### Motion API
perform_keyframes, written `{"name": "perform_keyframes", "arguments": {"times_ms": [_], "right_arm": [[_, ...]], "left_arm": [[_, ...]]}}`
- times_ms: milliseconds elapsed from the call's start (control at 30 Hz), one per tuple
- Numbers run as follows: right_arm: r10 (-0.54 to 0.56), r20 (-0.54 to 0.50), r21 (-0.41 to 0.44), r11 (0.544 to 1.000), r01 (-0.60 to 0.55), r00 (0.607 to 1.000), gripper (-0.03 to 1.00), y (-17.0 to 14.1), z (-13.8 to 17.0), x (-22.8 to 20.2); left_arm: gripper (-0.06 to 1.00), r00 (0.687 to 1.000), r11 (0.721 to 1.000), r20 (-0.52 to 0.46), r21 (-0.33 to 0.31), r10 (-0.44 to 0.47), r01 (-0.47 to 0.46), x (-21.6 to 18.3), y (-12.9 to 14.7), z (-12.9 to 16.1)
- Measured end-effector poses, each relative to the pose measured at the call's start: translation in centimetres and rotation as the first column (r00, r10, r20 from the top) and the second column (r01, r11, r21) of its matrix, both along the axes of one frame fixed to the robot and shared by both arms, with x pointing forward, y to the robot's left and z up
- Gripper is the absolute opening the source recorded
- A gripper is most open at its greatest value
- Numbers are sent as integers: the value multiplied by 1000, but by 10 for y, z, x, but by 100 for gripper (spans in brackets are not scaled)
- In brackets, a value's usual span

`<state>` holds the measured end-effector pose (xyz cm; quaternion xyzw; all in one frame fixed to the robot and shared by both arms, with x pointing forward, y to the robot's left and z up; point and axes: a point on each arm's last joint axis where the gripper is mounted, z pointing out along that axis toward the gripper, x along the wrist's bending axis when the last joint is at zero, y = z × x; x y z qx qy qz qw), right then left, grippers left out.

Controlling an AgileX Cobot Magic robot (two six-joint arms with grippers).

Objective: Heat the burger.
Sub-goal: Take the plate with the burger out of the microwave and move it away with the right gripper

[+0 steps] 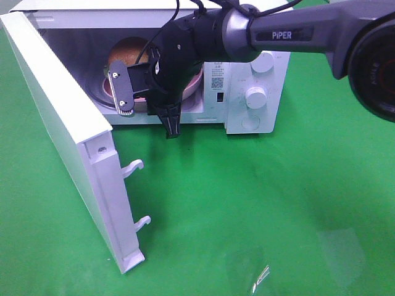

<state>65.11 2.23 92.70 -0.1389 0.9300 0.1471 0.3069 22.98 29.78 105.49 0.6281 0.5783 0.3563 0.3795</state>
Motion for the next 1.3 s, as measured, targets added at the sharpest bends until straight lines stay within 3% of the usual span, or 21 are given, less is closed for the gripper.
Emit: {"name": "perform_keyframes", "arguments": {"times_ms": [1300], "right_arm": [[219,183,-60,976,-211,958,12,-51,5,-77]], "left_arm": [[99,1000,1000,0,0,0,0,0,0,0]]}}
